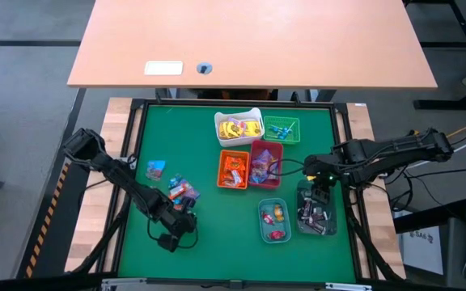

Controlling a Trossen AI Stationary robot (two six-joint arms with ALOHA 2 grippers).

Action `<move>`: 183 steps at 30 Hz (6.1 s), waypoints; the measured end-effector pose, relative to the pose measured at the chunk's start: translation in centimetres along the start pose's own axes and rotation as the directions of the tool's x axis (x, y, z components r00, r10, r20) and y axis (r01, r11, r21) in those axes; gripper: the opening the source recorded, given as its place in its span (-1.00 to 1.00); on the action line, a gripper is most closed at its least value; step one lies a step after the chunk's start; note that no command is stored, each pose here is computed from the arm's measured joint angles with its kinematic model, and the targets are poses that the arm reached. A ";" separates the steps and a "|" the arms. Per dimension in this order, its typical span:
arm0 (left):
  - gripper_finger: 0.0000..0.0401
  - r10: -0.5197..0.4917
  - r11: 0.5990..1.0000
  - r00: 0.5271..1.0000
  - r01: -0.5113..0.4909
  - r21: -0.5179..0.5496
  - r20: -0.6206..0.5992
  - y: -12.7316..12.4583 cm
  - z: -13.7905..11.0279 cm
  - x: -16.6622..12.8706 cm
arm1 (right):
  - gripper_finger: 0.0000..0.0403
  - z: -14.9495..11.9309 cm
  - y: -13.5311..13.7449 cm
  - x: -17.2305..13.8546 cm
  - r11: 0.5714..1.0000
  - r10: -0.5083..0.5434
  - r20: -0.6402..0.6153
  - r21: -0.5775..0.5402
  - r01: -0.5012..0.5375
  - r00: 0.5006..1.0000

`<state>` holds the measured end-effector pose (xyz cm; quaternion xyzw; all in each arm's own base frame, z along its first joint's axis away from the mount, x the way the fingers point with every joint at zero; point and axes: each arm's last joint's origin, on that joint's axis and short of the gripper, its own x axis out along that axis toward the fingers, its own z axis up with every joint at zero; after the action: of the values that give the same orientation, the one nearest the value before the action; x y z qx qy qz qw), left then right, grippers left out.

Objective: Sort candy
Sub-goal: Put the orange chocolate into the orange bin, then put the blue lollipop into the green basket

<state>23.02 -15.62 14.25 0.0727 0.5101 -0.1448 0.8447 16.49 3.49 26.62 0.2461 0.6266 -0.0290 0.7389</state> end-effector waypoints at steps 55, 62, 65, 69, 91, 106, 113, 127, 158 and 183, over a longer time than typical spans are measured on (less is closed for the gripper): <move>-0.29 0.116 0.988 0.899 -0.062 -0.139 0.423 12.5 8.8 -5.0 | 0.12 2.8 2.1 -0.7 0.975 0.216 0.288 -0.116 -0.190 0.933; -0.29 -0.045 0.998 0.973 0.056 -0.041 0.227 9.0 7.1 -4.1 | 0.12 2.9 2.2 -0.7 0.974 0.219 0.292 -0.118 -0.192 0.931; -0.29 -0.072 0.997 0.991 0.074 -0.016 0.117 7.8 6.1 -3.9 | 0.12 2.9 2.2 -0.7 0.974 0.219 0.293 -0.118 -0.192 0.931; -0.29 -0.094 0.996 0.996 0.094 0.014 0.000 6.4 5.0 -3.8 | 0.12 2.9 2.2 -0.7 0.974 0.219 0.293 -0.118 -0.192 0.931; -0.29 -0.038 0.964 0.976 0.093 0.250 -0.216 2.9 3.0 1.1 | 0.12 3.0 2.3 -0.7 0.972 0.230 0.306 -0.126 -0.201 0.924; -0.97 -0.032 0.967 0.970 0.092 0.239 -0.241 3.0 2.7 1.7 | 0.12 3.0 2.3 -0.7 0.972 0.230 0.306 -0.126 -0.201 0.924; -0.99 -0.032 0.969 0.974 0.085 0.233 -0.222 3.1 3.0 1.8 | 0.12 3.0 2.3 -0.8 0.972 0.230 0.308 -0.126 -0.200 0.923; -1.00 0.208 0.976 0.978 -0.210 0.067 0.033 8.3 8.4 0.3 | 0.12 5.1 3.0 -0.8 0.986 0.163 0.530 -0.110 -0.123 0.832; -1.00 0.416 0.909 0.811 -0.363 -0.203 0.412 14.4 14.3 -3.4 | 0.12 9.5 5.0 2.6 0.970 0.223 0.620 -0.061 -0.237 0.752; -1.00 0.418 0.908 0.785 -0.358 -0.217 0.457 14.5 14.7 -3.7 | -0.71 9.5 5.0 2.6 0.968 0.228 0.614 -0.064 -0.241 0.756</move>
<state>38.38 -5.28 24.04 0.0863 0.2590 0.0490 0.9608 27.46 4.75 26.69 0.3065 0.3148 -0.0209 0.8981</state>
